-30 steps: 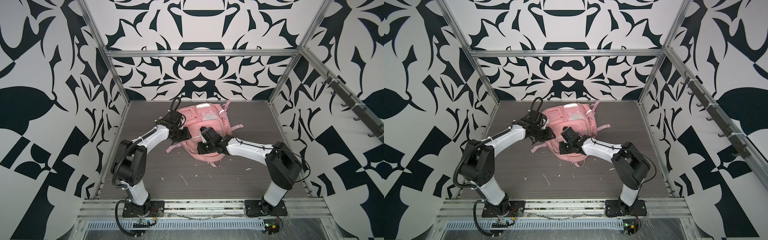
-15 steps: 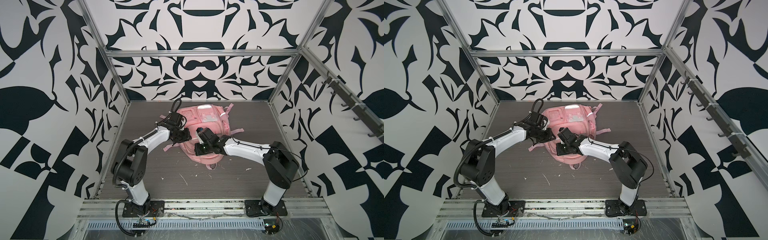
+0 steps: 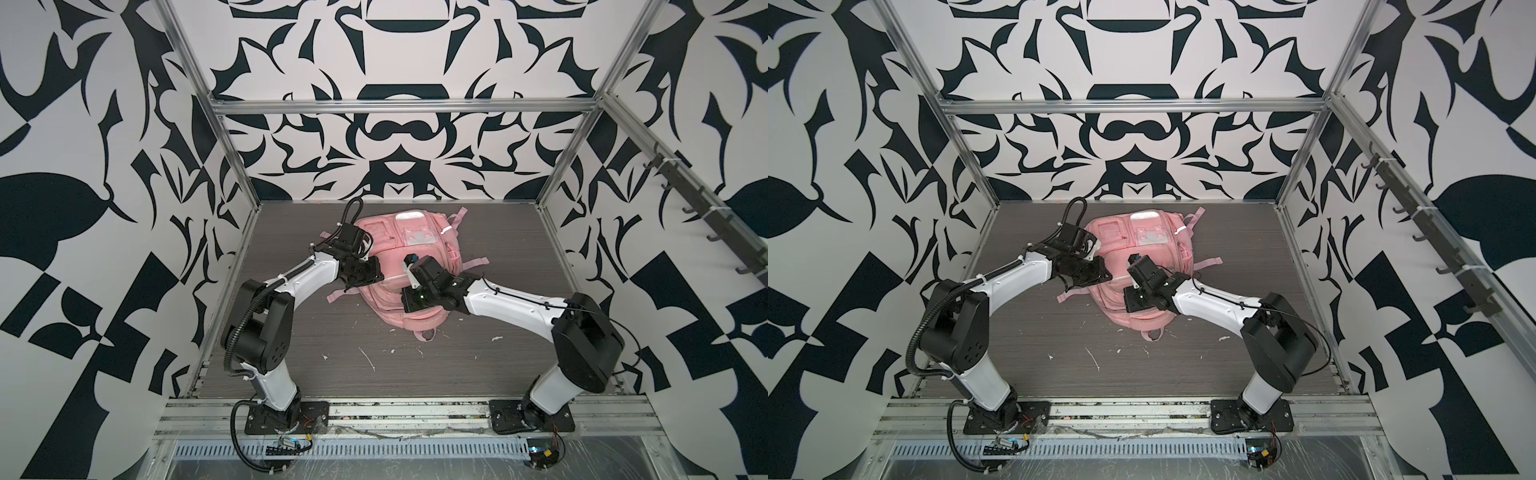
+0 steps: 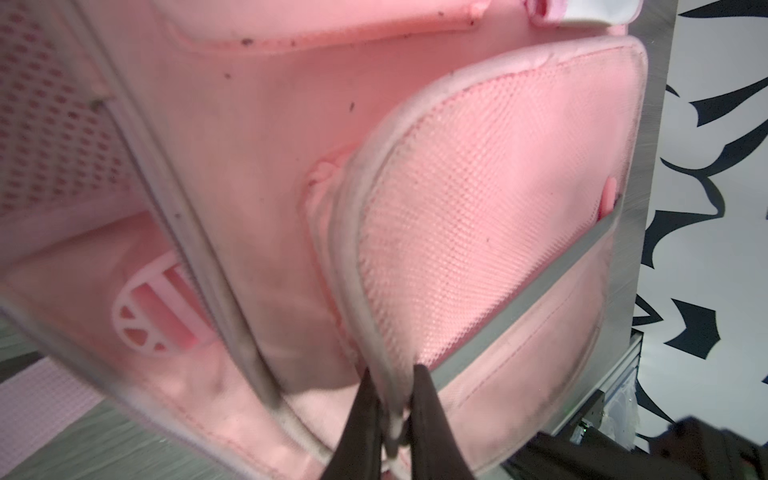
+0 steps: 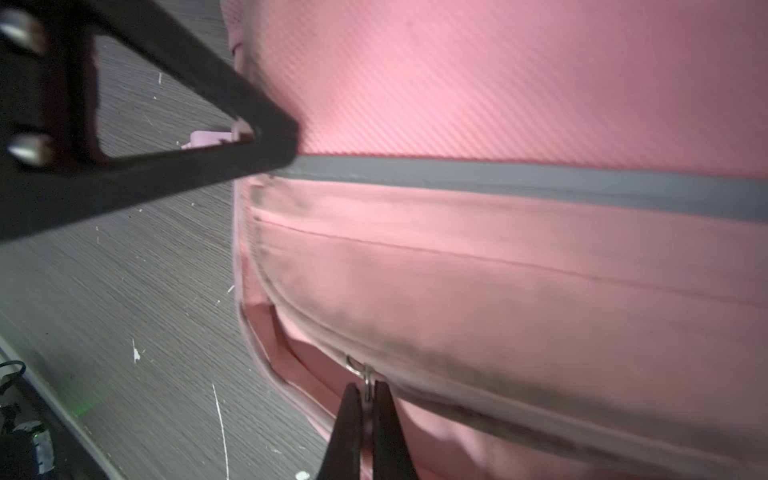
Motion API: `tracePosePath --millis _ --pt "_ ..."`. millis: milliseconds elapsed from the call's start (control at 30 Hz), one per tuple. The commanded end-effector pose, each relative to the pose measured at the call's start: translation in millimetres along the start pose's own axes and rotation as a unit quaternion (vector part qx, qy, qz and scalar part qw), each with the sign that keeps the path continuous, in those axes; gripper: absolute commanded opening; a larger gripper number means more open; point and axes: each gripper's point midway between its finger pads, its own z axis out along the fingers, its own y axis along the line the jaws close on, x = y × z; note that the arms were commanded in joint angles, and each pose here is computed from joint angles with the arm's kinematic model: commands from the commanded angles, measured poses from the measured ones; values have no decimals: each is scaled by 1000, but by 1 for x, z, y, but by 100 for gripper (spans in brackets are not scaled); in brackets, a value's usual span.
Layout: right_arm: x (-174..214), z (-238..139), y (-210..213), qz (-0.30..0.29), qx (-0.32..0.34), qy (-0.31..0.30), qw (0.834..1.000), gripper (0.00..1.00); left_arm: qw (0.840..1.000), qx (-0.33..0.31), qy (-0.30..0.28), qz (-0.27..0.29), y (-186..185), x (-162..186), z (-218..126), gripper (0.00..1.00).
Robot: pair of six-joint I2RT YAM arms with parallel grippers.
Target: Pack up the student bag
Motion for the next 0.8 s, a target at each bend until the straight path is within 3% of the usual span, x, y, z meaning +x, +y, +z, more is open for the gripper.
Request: tracePosePath --millis 0,267,767 --pt "6 -20 -44 25 46 8 999 0 999 -32 -21 5 20 -8 -16 4" --pt "4 -31 -68 41 62 0 997 0 999 -36 -27 -3 27 -13 -21 4" --pt "8 -17 -32 46 8 5 999 0 999 -19 -48 -9 15 -67 -17 10"
